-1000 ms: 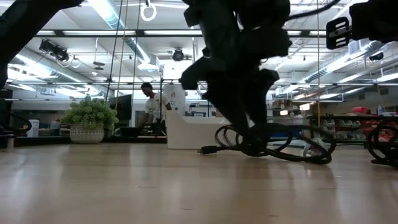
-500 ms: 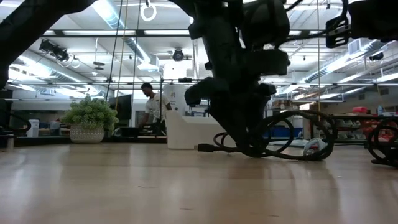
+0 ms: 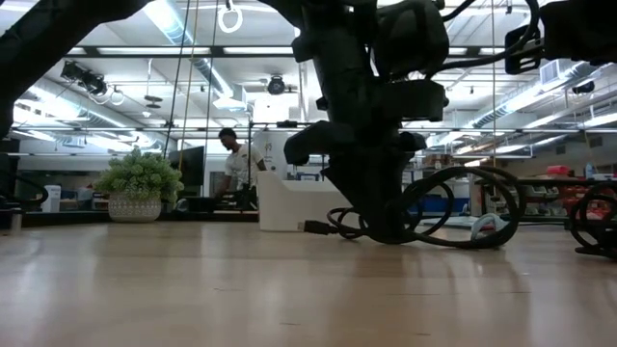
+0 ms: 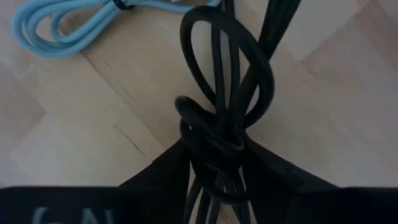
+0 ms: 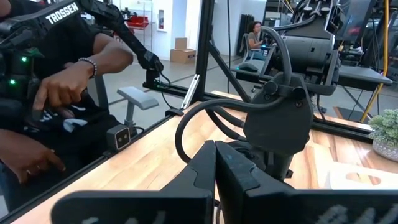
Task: Pick and place USB-C Cables
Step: Put the left black charger cable into the white bin
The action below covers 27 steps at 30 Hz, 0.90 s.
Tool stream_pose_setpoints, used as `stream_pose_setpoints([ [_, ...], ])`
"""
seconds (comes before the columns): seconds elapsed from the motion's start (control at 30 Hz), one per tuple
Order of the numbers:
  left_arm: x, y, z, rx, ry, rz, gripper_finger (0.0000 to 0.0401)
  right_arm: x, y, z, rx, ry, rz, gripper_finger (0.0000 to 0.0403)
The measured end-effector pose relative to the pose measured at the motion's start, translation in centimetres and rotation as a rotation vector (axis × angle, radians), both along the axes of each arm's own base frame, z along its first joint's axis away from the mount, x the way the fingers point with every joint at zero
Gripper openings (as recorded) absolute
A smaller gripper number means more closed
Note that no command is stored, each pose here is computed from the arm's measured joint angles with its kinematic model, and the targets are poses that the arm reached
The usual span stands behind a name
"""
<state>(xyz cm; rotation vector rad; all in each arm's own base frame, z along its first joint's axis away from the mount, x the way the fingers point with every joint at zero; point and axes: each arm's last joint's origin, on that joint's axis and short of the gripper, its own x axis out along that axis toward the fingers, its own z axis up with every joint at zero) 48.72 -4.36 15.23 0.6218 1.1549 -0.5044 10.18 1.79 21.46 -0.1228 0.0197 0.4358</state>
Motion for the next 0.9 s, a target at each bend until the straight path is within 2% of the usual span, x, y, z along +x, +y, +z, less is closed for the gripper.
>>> stream_pose_setpoints([
  [0.1,0.0,-0.2,0.1,0.022,-0.013,0.019,0.0129,0.0,0.0,0.0,0.000,0.000,0.000,0.0016],
  [0.27,0.3,-1.1,0.7,0.116,-0.052,0.053,0.0126,0.0,0.0,0.0,0.000,0.000,0.000,0.0016],
  [0.5,0.7,-1.2,3.5,0.143,-0.088,0.110,0.0125,0.0,0.0,0.0,0.000,0.000,0.000,0.0016],
  [0.67,0.4,0.1,6.9,0.134,-0.050,0.184,0.0125,0.0,0.0,0.0,0.000,0.000,0.000,0.0016],
  [0.9,-0.8,4.5,11.3,0.117,-0.012,0.327,0.0125,0.0,0.0,0.0,0.000,0.001,0.000,0.0016],
])
